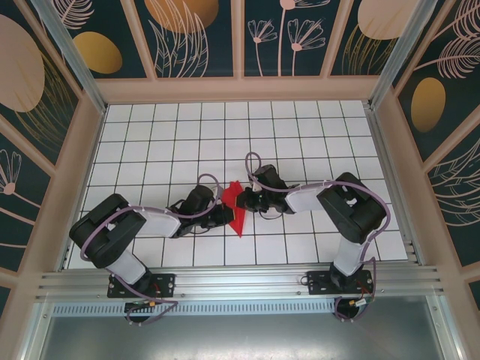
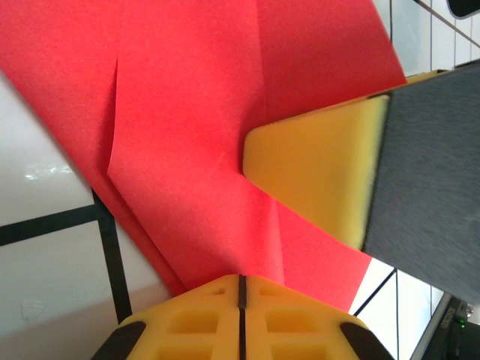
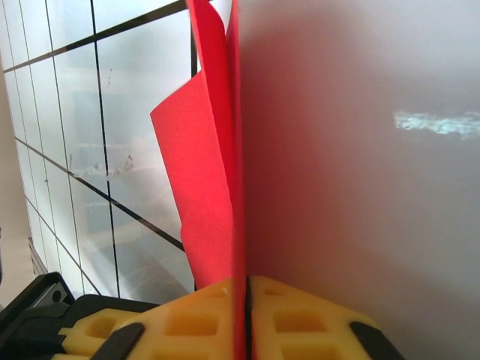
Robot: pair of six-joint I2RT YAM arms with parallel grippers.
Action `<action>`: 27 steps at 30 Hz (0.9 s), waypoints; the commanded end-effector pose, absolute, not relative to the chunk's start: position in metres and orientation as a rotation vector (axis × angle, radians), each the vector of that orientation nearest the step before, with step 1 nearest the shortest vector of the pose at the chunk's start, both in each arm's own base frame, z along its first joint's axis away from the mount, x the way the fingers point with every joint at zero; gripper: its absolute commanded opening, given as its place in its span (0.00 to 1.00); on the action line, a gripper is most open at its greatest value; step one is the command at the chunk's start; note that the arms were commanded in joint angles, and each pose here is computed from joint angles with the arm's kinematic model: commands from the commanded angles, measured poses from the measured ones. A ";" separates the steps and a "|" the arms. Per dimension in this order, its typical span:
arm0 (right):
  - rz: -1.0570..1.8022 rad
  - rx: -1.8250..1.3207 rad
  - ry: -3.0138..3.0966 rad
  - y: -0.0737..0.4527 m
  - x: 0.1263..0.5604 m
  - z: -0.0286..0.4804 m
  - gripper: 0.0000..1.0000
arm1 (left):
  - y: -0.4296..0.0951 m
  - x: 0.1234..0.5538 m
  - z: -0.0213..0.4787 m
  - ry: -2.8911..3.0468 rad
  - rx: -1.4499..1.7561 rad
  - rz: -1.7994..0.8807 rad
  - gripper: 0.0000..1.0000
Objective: Fold a paper plane with a square sheet of paper (pick it up from the middle)
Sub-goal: Turn over the paper at the center of the table.
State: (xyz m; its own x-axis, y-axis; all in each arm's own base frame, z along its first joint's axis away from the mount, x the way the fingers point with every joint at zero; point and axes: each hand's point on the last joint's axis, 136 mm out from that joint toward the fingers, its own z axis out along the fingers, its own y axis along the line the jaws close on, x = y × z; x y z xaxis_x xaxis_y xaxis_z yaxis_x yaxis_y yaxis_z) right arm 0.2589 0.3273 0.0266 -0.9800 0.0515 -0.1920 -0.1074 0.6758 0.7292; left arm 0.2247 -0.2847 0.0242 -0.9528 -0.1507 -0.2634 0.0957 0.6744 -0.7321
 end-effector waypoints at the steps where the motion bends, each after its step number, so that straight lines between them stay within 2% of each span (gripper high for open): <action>1: 1.208 -0.123 2.633 0.331 0.268 0.050 0.06 | -0.292 0.225 0.052 2.494 -0.008 -1.262 0.10; 5: 1.092 -0.125 2.619 0.316 0.276 0.071 0.05 | -0.288 0.230 0.090 2.350 -0.009 -1.303 0.19; 7: 0.931 -0.124 2.639 0.299 0.281 0.081 0.05 | -0.278 0.233 0.105 2.287 -0.040 -1.272 0.24; 11: 0.420 -0.129 2.629 0.243 0.296 0.110 0.08 | -0.248 0.244 0.118 2.235 -0.119 -1.089 0.31; 17: -0.422 -0.140 2.555 0.160 0.308 0.130 0.08 | -0.193 0.260 0.123 2.173 -0.313 -0.778 0.35; 21: -0.618 -0.252 2.555 0.170 0.307 0.113 0.08 | -0.171 0.260 0.128 2.126 -0.403 -0.703 0.36; 27: -0.688 -0.488 2.574 0.241 0.295 0.061 0.13 | -0.138 0.254 0.132 2.048 -0.533 -0.641 0.38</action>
State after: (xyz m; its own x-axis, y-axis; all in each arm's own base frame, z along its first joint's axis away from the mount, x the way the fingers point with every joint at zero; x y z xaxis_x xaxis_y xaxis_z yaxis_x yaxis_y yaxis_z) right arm 0.3039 0.2307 0.0636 -0.8613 -0.3539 -0.3645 -0.1705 0.8772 -0.4488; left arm 0.2574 -0.1653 0.1456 -0.5553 -0.5585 -0.6162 -0.0238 0.7513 -0.6595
